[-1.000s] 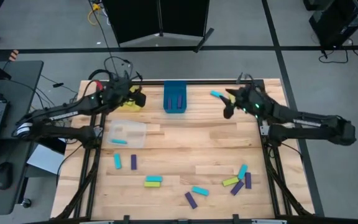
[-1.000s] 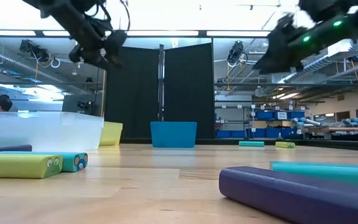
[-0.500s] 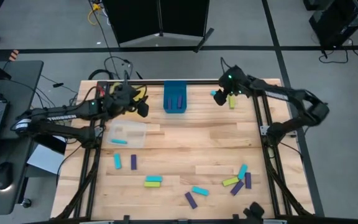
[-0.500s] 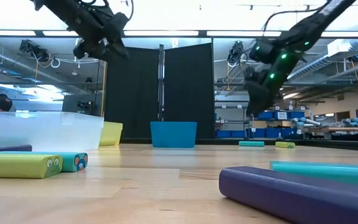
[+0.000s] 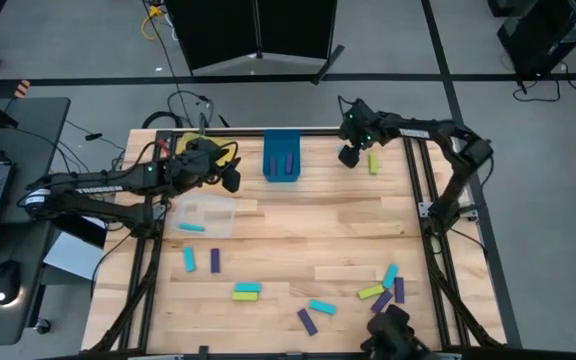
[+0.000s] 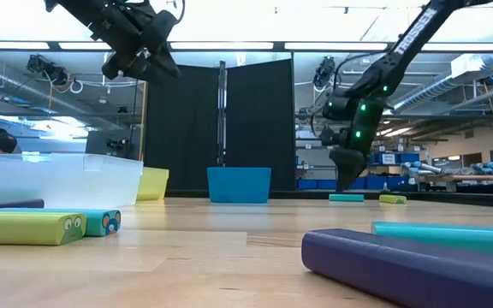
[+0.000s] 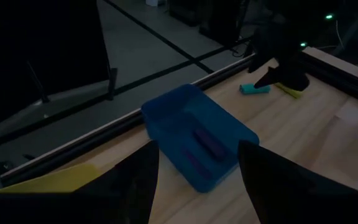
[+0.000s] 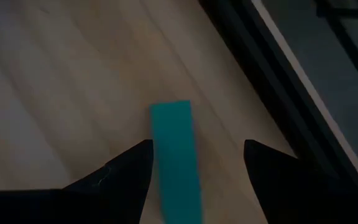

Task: Sort blocks
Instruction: Put the blue block into the white bin

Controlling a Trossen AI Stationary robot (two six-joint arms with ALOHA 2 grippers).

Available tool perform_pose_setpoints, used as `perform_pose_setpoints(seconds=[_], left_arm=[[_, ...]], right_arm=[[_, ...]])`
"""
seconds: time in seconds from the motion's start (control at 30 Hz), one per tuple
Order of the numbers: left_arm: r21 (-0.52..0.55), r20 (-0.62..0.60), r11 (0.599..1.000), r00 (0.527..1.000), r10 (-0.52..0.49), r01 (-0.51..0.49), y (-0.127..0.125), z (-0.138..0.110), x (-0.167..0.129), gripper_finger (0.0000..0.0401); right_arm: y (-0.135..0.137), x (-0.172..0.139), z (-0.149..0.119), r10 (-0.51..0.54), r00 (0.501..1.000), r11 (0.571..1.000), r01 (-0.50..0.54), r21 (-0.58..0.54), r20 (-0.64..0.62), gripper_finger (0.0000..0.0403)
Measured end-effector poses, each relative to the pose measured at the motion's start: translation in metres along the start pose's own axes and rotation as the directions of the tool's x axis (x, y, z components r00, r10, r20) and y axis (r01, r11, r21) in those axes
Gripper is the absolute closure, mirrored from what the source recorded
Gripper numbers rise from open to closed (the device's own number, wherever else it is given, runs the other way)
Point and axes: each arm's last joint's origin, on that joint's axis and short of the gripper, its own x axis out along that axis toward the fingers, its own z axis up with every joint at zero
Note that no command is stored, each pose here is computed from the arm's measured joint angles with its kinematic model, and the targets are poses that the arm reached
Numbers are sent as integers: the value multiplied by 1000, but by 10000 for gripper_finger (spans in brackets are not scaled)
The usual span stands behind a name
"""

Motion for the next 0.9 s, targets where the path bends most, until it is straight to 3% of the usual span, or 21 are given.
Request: perform_pose_setpoints(seconds=[0.13,0.37,0.5,0.73,0.9], left_arm=[[-1,0,1000,1000,1,-1,0,0,0,174],[0,1,1000,1000,7,-7,0,0,0,174],[0,3,1000,1000,10,-10,0,0,0,174],[1,3,1000,1000,13,-13,0,0,0,174],[2,2,1000,1000,14,-14,1,0,0,174]], right_arm=[[-8,18,-8,88,995,996,-88,11,-45,139],[-15,28,-13,127,989,992,-125,25,-71,146],[-13,25,-12,126,990,992,-124,36,-66,180],[-4,24,-11,110,990,994,-109,13,-88,287],[1,24,-10,99,990,995,-100,-3,-98,287]])
